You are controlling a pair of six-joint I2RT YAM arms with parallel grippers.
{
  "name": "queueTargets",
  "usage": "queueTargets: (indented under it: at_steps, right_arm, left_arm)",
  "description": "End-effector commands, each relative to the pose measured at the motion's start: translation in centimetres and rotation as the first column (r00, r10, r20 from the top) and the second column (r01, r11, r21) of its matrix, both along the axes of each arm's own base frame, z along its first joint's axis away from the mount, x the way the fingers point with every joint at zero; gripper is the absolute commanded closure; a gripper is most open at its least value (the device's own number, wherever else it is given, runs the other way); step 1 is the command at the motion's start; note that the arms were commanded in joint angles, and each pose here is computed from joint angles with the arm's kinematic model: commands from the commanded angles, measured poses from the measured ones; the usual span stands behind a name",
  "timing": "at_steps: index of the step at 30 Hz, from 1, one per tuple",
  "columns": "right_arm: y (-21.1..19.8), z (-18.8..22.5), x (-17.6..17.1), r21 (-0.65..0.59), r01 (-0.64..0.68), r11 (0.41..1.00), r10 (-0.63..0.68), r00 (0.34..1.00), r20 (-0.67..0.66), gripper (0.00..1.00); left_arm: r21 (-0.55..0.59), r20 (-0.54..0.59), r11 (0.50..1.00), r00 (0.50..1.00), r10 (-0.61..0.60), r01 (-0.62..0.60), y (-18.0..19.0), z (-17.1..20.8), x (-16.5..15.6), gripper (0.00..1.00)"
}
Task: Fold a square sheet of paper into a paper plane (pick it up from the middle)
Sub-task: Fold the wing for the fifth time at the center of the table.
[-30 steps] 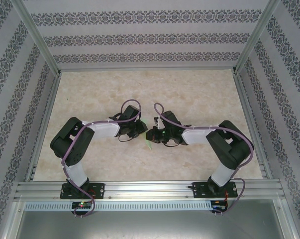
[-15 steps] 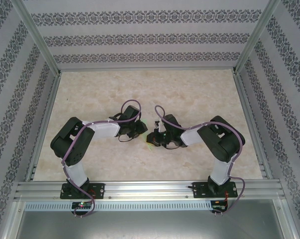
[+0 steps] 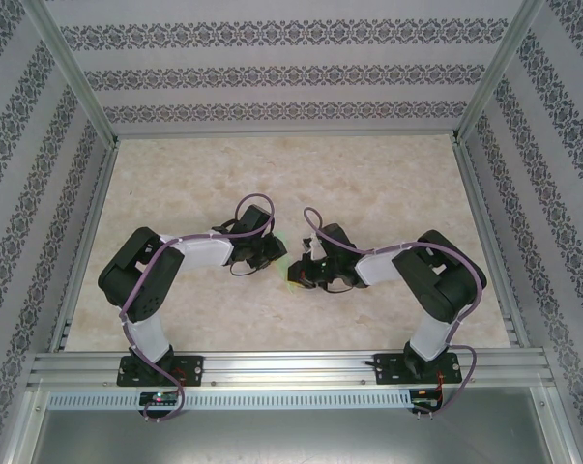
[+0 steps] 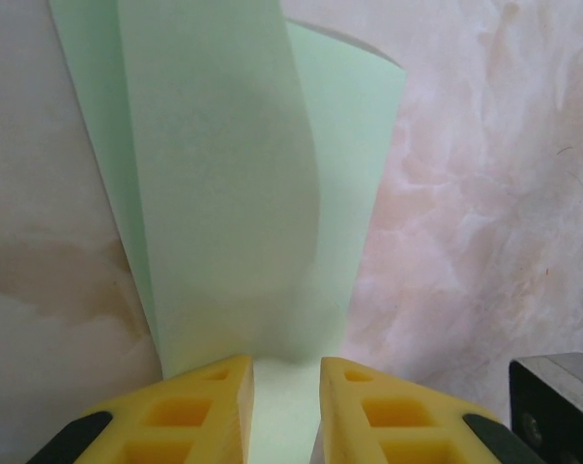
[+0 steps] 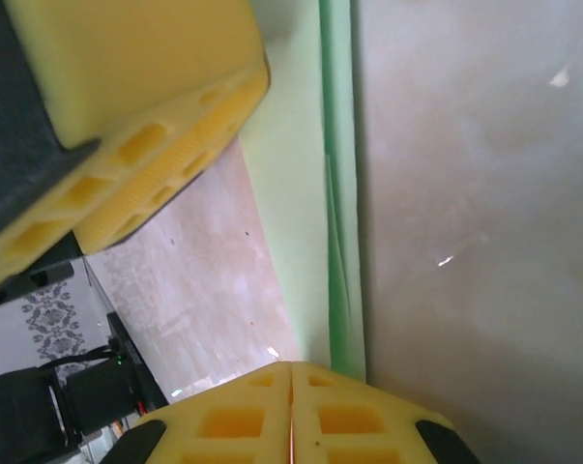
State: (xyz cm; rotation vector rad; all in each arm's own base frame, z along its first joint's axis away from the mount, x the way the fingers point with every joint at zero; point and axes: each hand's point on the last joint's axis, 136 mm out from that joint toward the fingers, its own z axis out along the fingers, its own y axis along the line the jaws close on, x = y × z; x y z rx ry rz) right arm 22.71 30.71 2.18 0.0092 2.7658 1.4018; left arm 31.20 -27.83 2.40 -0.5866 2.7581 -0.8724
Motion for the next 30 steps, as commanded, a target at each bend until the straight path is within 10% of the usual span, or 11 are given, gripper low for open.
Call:
queueTargets:
  at_steps: [1,30]
  right_arm:
    - [0.3,-0.3,-1.6,-0.017,-0.065,0.998,0.065,0.998,-0.024,0.92]
    - [1.6,2.0,-1.3,-0.146,-0.123,0.982,0.14,0.983,0.116,0.89]
  left_arm:
    - [0.025,-0.008,1.0,1.0,-0.012,0.012,-0.1,-0.5,0.0,0.74]
    - [0.016,-0.013,1.0,1.0,-0.02,0.02,-0.3,-0.4,0.0,0.74]
